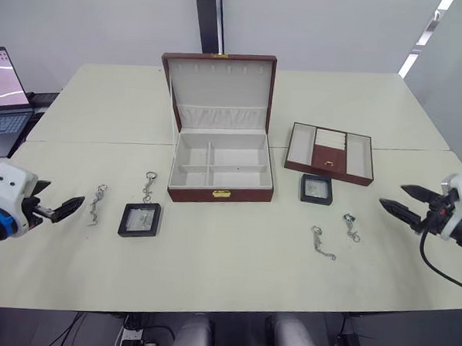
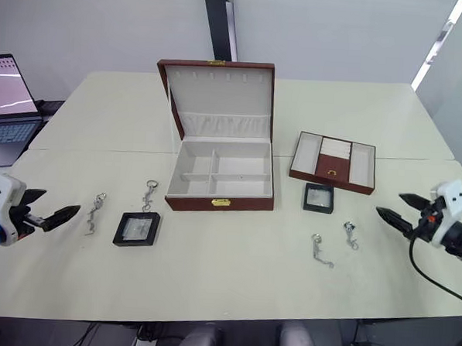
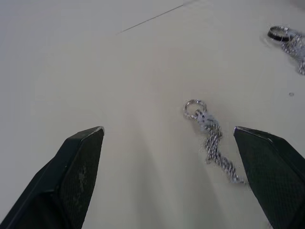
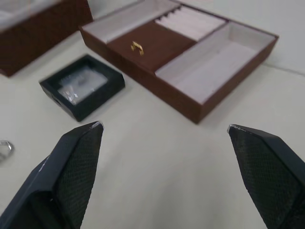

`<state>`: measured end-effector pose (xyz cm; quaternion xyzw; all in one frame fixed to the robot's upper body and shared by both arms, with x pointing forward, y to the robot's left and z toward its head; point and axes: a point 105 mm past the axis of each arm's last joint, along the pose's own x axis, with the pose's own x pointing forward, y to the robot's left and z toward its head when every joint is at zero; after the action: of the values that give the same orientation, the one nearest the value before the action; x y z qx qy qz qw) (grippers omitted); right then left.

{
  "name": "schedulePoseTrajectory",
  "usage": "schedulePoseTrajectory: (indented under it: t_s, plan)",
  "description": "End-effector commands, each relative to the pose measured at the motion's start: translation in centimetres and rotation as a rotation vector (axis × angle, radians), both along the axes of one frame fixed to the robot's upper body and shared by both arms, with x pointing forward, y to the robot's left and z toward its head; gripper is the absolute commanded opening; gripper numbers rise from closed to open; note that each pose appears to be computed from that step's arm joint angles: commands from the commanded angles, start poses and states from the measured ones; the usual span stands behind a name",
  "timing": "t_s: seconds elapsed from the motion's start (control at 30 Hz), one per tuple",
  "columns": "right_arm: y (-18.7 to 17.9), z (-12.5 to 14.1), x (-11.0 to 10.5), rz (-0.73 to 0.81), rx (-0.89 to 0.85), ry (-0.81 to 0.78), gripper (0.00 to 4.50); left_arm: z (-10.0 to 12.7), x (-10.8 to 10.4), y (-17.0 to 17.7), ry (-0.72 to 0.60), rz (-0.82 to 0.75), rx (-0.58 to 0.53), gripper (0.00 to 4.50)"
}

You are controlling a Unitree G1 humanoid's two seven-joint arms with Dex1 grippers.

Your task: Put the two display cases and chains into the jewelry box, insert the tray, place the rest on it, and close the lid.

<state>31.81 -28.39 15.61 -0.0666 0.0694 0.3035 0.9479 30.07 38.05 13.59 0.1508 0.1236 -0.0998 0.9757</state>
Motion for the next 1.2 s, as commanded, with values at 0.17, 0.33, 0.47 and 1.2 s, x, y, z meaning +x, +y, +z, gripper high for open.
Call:
schedulePoseTrajectory:
  t_s: [0.17,0.33,0.47,1.2]
  plan:
    - [7.3,2.6,3.9,0.043,-0.024,-0.129,4.04,1.6,5.1,-6.4,-0.085,-0.054,-0.033,4.5]
    - [12.7,1.7,5.4,0.123,-0.066,-0.118,2.56,0.4,7.0,-8.7,-0.054,-0.07,-0.028,3.64]
    - [14.6,0.3,6.6,0.094,-0.124,-0.102,1.51,-0.3,7.6,-10.0,-0.04,-0.09,-0.034,2.39]
    - [20.4,-2.8,4.0,0.311,-0.085,-0.006,0.0,-3.8,4.6,-17.9,0.113,-0.441,-0.043,0.02]
